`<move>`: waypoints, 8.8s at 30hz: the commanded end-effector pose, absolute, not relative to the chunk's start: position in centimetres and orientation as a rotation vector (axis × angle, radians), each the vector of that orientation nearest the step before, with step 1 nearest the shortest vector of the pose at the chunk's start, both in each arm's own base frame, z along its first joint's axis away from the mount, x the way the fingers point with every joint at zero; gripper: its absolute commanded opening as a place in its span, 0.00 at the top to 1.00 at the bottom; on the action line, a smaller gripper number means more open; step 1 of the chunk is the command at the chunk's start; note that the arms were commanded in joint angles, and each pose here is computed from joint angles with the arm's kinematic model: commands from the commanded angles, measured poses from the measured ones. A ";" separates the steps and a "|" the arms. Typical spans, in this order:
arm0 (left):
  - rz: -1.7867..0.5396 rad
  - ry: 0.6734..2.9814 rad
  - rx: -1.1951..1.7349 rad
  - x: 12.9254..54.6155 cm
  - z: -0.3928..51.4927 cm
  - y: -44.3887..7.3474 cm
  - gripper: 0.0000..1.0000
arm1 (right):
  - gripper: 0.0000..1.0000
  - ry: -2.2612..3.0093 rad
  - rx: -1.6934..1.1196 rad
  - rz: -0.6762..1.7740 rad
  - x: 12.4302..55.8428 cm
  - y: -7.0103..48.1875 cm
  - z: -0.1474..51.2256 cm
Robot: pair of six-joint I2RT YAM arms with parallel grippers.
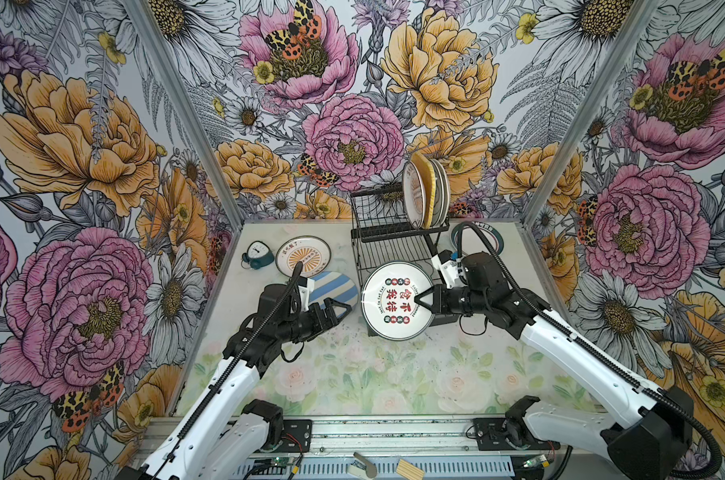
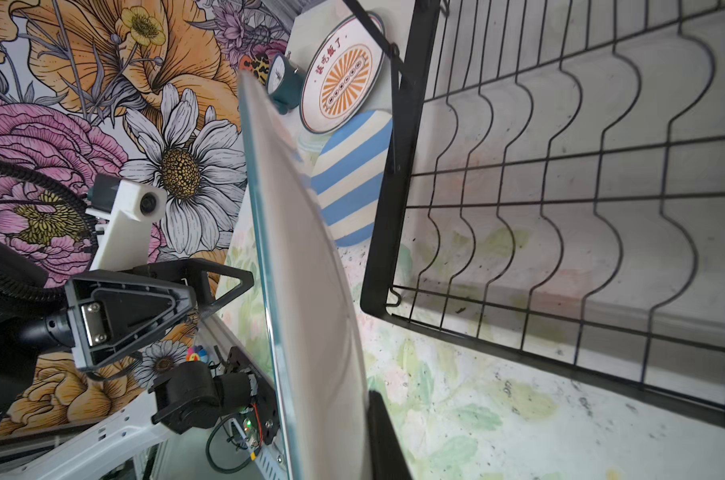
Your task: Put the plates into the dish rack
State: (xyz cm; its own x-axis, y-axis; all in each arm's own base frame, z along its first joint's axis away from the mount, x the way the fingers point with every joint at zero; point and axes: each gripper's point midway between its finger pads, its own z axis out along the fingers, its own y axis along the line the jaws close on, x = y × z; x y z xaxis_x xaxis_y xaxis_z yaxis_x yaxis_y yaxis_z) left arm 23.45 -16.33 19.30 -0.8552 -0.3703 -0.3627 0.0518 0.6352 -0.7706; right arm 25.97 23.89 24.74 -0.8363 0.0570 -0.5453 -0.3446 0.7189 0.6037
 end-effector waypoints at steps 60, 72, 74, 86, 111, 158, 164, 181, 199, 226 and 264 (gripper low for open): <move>-0.875 2.408 -0.302 27.6 15.8 -14.8 0.01 | 1.00 1.812 -0.044 -0.267 51.5 22.8 39.2; -0.880 2.412 -0.309 27.5 15.6 -14.7 0.01 | 1.00 1.850 -0.040 -0.271 51.6 22.9 37.0; -0.880 2.411 -0.309 27.6 15.6 -14.6 0.01 | 1.00 1.856 -0.038 -0.272 51.6 22.8 36.7; -0.886 2.405 -0.313 27.3 15.7 -14.6 0.01 | 0.86 1.873 -0.036 -0.273 50.9 22.3 36.0; -0.898 2.377 -0.313 26.8 16.3 -14.4 0.01 | 0.86 1.875 -0.060 -0.256 51.1 22.2 36.3; -0.880 2.369 -0.350 26.1 15.7 -13.9 0.01 | 1.00 1.805 -0.026 -0.439 49.9 21.3 39.1; -0.873 2.370 -0.354 26.0 15.7 -13.7 0.01 | 1.00 1.808 0.008 -0.463 50.3 21.2 38.4; -0.865 2.371 -0.352 26.1 15.6 -13.7 0.01 | 0.84 1.824 -0.001 -0.471 50.2 21.5 37.8; -0.842 2.352 -0.346 26.5 16.2 -13.4 0.01 | 0.65 1.774 -0.008 -0.367 46.4 21.7 42.7; -0.263 2.588 -0.039 44.5 13.3 -14.2 0.44 | 0.39 2.155 0.055 0.143 32.6 16.4 29.9; -0.034 2.739 -0.073 52.2 2.8 -14.1 0.58 | 0.39 2.185 0.164 0.129 32.6 12.0 28.9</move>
State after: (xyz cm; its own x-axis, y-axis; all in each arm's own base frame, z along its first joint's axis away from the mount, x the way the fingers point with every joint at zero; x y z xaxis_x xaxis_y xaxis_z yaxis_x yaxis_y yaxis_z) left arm 52.31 -14.47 2.88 -0.9131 -0.0738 -0.4011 -0.0555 0.9968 -0.0573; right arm 32.49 11.97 27.83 -0.5906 0.1560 -0.7917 0.0767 0.9875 0.1374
